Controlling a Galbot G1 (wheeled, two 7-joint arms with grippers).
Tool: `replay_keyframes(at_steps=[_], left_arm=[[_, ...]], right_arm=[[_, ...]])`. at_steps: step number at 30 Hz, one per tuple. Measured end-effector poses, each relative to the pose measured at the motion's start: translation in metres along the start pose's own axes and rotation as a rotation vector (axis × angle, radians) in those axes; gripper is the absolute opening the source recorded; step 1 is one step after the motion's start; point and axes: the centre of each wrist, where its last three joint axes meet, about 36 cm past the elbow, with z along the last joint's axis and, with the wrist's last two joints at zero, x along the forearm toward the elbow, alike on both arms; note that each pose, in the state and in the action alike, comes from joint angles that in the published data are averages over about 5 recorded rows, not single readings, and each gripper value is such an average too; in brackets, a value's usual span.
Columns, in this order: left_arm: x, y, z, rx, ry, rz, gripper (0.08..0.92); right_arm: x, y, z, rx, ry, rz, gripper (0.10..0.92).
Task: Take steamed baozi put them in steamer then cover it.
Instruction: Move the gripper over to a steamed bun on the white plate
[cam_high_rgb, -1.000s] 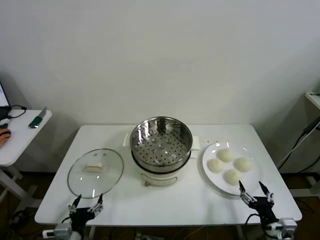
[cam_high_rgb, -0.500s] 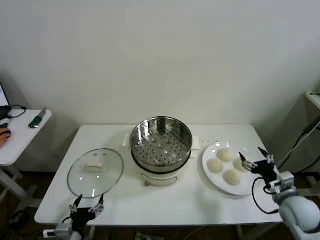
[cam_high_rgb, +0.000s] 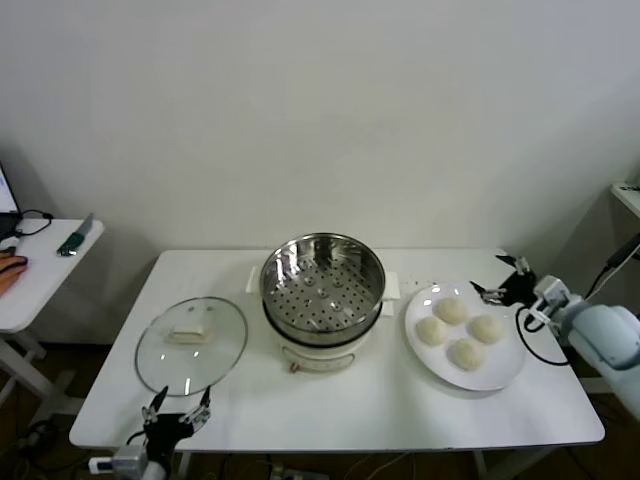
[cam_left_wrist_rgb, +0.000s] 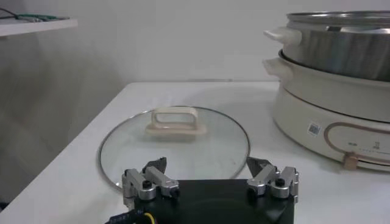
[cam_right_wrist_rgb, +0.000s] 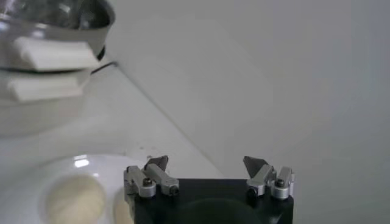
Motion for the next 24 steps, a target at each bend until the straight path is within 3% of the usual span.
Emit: replay_keyframes(at_steps=[14,24], left_arm=[[0.002,0.003,0.002,-0.009,-0.010,-0.007,0.823],[0.005,0.002,0.003,-0.004,-0.018,-0.011,0.823]], right_arm=[[-0.042,-0.067,-0.041,0.291,0.193,-0.397,0.823],[-0.087,-0.087,-0.069,0.416,0.330,-0.589,0.823]])
